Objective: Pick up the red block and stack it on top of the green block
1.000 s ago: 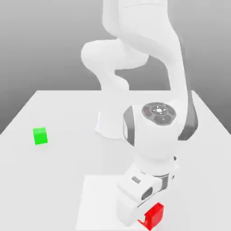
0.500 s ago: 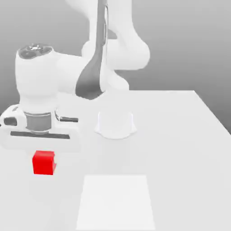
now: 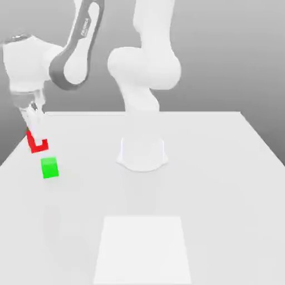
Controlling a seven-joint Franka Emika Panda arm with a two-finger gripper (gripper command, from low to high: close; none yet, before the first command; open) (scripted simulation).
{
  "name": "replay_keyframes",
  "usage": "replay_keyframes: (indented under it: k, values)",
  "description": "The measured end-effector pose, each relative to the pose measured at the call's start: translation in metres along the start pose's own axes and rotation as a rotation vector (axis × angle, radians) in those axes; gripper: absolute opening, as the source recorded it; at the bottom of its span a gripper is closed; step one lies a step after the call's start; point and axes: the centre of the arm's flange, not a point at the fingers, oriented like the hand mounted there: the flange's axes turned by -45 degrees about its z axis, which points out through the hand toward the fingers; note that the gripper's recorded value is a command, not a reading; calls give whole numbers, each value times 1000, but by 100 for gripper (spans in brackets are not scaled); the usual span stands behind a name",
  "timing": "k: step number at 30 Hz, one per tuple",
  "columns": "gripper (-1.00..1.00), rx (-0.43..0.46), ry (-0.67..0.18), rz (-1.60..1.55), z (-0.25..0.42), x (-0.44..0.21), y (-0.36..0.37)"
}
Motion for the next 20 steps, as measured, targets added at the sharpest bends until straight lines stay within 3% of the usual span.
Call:
replay_keyframes:
  k: [19,20]
  values:
    - [-100,8,-1,26,63,-3,3]
    - [100,6,-2,19,66,-3,2]
